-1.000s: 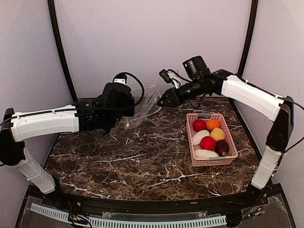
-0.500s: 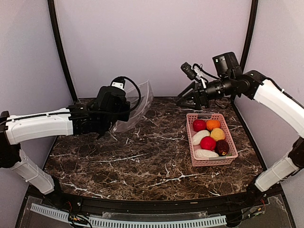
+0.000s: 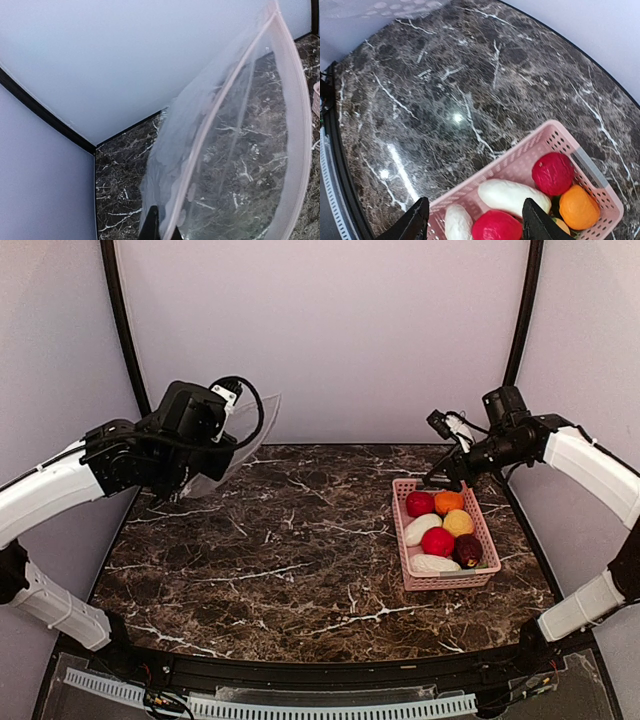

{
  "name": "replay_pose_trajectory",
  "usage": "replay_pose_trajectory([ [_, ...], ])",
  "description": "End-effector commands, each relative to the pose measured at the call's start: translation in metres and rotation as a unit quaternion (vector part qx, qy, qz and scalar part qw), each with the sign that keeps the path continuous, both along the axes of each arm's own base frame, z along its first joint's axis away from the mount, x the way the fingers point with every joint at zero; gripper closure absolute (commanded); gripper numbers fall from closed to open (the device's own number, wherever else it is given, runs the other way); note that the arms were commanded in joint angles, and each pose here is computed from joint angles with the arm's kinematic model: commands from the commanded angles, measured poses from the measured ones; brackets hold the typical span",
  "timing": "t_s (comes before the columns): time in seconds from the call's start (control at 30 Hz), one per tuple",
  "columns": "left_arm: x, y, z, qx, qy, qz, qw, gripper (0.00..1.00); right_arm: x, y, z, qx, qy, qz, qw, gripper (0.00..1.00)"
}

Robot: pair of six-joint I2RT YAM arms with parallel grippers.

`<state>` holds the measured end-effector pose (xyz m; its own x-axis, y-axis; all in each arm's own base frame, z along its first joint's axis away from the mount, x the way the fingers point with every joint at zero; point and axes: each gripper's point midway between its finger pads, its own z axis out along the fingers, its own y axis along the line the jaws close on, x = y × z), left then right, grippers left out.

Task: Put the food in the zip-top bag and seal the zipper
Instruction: Open the zipper food storage bag at the center of the board, then pick up the fake fruit from the bin.

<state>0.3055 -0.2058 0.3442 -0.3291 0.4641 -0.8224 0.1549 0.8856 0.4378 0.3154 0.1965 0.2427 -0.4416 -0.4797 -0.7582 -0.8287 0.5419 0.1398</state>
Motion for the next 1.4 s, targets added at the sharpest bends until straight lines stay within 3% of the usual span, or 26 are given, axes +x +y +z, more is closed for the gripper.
replay_pose_trajectory([
  [0.0, -0.013, -0.047, -0.080, -0.003, 0.150, -0.084, 0.985, 0.99, 0.015, -0.028, -0.028, -0.078, -0.019, -0.054, 0.995, 0.39],
  [0.1, -0.010, -0.084, -0.106, -0.042, 0.194, -0.100, 0.975, 0.99, 0.007, -0.031, -0.034, -0.085, -0.016, -0.048, 0.995, 0.37],
  [0.3, -0.007, -0.124, -0.107, -0.129, 0.191, -0.146, 0.962, 0.99, -0.018, -0.032, -0.041, -0.088, -0.010, -0.016, 0.996, 0.30],
  [0.67, -0.002, -0.126, -0.110, -0.121, 0.188, -0.139, 0.965, 0.99, -0.044, -0.049, -0.100, -0.153, 0.031, 0.013, 0.988, 0.31],
  [1.37, 0.003, -0.124, -0.118, -0.111, 0.185, -0.126, 0.968, 0.99, -0.025, -0.056, -0.155, -0.217, 0.076, -0.016, 0.973, 0.32],
])
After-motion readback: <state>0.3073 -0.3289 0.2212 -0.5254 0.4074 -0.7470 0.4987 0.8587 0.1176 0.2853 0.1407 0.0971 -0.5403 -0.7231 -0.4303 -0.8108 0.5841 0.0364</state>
